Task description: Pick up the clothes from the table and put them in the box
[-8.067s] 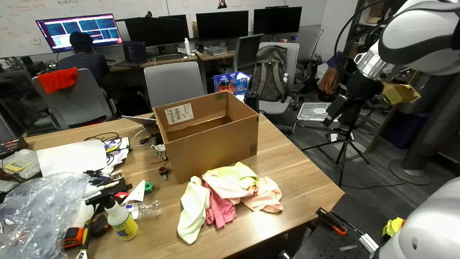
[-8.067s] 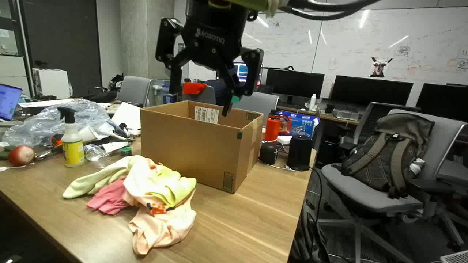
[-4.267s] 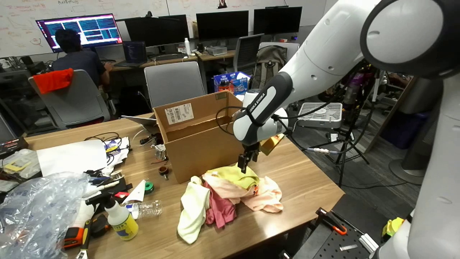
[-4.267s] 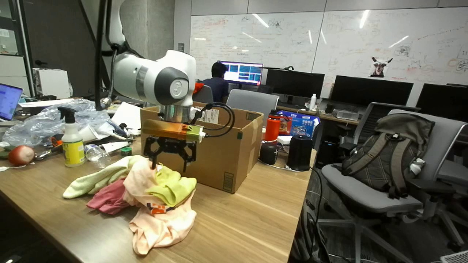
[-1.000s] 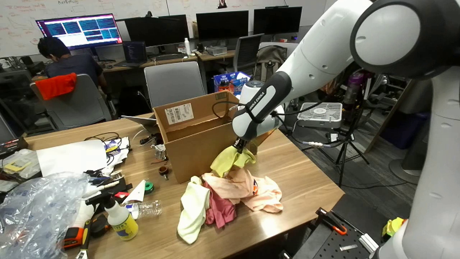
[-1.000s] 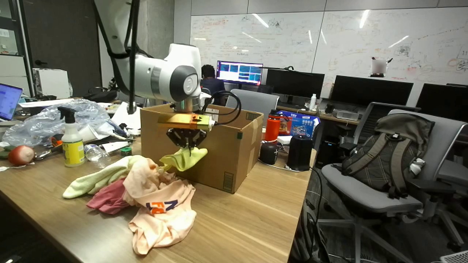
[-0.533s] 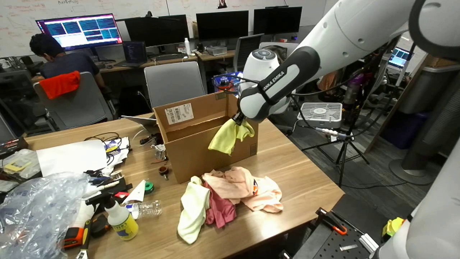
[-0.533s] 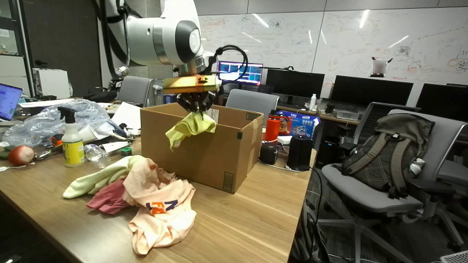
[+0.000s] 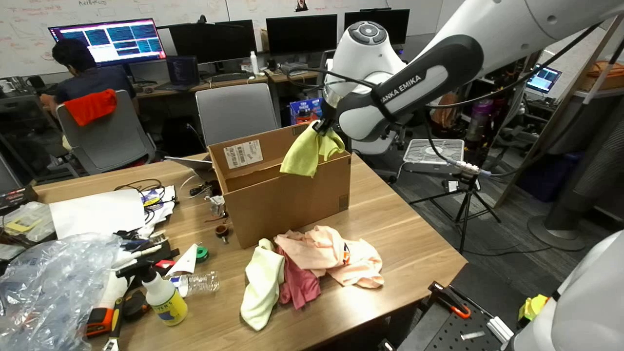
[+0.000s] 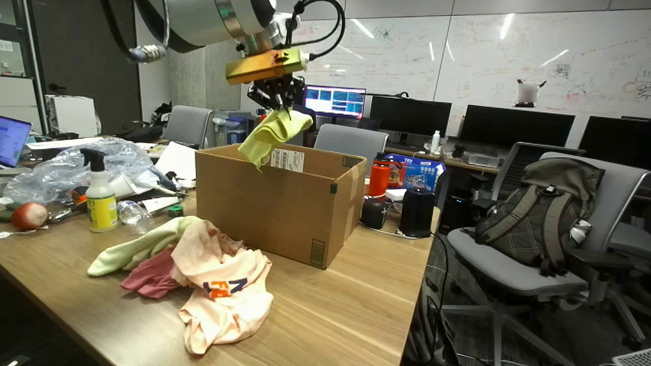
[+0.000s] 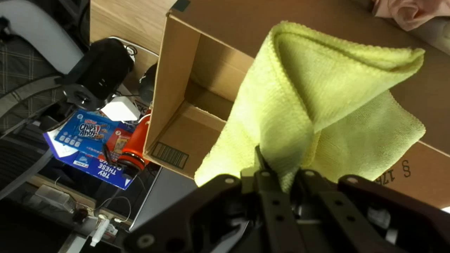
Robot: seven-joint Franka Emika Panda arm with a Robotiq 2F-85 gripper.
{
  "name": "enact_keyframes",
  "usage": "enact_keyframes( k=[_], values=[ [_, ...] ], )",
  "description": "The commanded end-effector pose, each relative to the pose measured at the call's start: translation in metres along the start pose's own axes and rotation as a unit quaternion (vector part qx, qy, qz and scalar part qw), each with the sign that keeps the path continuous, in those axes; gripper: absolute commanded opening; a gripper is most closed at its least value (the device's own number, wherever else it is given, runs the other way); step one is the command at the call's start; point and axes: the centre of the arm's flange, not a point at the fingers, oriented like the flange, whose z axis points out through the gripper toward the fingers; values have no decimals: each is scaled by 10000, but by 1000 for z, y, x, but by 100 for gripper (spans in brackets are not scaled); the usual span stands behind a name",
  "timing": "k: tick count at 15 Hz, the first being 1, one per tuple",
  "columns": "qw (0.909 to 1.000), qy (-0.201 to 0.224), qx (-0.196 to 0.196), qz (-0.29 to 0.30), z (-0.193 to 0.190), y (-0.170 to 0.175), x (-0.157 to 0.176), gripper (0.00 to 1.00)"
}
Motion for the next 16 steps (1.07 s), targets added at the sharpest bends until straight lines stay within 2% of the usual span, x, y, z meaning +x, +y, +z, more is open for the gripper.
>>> enact_keyframes(
  k=[1,9,16],
  values=[
    [9998,104,-158,-112,-10,-3,29,5],
    [9953,-473,-404,-747,34,-35,83,5],
    [9880,-871,-717,-1057,93,-60,106,5]
  ],
)
